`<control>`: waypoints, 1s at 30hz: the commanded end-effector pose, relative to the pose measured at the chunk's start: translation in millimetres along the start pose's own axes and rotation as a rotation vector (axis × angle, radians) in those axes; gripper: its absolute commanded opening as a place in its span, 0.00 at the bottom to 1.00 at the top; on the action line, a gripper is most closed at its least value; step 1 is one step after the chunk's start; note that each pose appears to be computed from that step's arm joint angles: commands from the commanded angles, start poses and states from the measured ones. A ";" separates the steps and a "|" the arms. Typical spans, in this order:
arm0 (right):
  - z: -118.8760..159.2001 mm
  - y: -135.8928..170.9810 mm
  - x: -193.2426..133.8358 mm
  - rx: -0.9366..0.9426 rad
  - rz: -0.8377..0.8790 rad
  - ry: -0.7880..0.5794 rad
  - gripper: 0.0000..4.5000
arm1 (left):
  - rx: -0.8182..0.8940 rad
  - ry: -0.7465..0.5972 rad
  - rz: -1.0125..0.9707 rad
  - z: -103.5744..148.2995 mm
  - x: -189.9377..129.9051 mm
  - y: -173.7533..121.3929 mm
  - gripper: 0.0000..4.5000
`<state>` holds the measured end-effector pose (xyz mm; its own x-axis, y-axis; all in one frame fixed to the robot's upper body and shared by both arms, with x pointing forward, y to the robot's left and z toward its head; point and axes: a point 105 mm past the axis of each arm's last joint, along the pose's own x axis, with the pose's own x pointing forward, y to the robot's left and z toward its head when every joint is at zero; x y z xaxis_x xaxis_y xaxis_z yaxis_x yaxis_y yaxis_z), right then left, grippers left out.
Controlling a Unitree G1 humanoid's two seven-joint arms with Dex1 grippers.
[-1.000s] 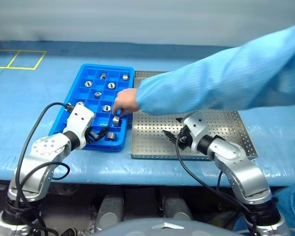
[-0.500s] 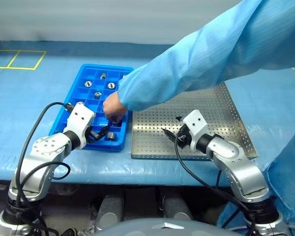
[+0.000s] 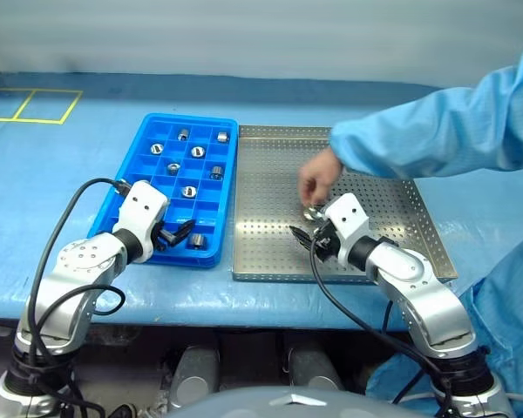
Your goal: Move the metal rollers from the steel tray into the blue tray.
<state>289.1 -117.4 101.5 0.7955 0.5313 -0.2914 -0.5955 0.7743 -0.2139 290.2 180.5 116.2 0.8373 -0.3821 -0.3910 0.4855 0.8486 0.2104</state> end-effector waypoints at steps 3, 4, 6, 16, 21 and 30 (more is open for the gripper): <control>4.2 -9.0 -4.4 -0.019 -0.046 -0.020 0.82 | 0.035 -0.051 -0.010 13.9 1.8 -1.1 0.80; 4.0 -9.2 -4.6 -0.020 -0.048 -0.018 0.82 | 0.036 -0.052 -0.013 14.5 2.6 -1.7 0.80; 3.5 -9.6 -5.2 -0.020 -0.052 -0.017 0.82 | 0.037 -0.054 -0.018 15.5 4.3 -2.7 0.80; -11.5 -27.3 -2.7 0.107 -0.177 0.037 0.82 | 0.024 -0.109 -0.214 27.8 18.8 -41.4 0.80; -18.3 -40.9 6.4 0.219 -0.255 0.037 0.82 | 0.007 -0.145 -0.351 33.3 24.2 -68.1 0.80; -31.9 -44.5 30.0 0.347 -0.297 0.066 0.82 | 0.012 -0.169 -0.410 38.0 29.1 -80.7 0.80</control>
<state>333.0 -148.2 63.5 0.8994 0.2476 -0.3604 -0.2568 0.9662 0.0229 285.1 92.8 111.6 0.6113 -0.7185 -0.3316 0.7729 0.6321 0.0553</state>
